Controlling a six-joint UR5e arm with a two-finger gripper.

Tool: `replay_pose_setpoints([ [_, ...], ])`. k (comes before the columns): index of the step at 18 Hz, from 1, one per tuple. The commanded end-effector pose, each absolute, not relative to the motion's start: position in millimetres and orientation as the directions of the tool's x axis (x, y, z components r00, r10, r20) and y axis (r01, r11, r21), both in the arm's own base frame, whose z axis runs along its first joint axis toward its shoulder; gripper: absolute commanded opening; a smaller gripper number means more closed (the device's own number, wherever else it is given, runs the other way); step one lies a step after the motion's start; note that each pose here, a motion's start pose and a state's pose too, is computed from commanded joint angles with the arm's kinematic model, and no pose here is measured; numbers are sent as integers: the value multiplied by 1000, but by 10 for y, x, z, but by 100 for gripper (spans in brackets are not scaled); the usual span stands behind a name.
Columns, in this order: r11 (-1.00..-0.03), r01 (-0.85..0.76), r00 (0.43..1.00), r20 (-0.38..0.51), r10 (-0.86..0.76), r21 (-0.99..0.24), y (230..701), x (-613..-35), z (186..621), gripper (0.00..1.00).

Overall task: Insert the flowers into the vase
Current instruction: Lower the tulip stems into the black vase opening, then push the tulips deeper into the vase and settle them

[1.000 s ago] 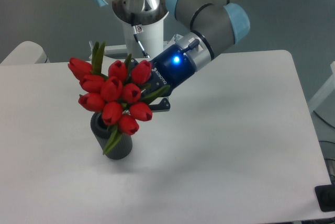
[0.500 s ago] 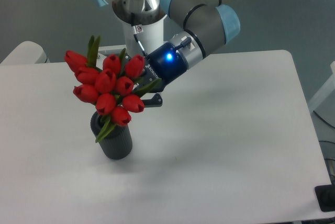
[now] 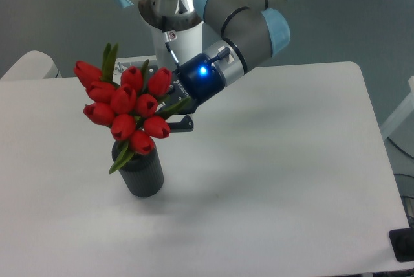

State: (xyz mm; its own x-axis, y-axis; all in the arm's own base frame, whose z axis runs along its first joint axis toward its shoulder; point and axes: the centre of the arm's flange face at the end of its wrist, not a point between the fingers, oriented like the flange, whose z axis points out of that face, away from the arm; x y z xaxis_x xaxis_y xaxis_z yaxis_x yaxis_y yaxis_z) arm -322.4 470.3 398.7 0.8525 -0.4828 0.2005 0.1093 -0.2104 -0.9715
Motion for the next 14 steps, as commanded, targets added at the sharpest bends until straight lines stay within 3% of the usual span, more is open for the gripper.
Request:
replay_pose_setpoints([
  [14, -174, 17, 842, 108, -528, -985, 4729, -3117, 3298, 5],
])
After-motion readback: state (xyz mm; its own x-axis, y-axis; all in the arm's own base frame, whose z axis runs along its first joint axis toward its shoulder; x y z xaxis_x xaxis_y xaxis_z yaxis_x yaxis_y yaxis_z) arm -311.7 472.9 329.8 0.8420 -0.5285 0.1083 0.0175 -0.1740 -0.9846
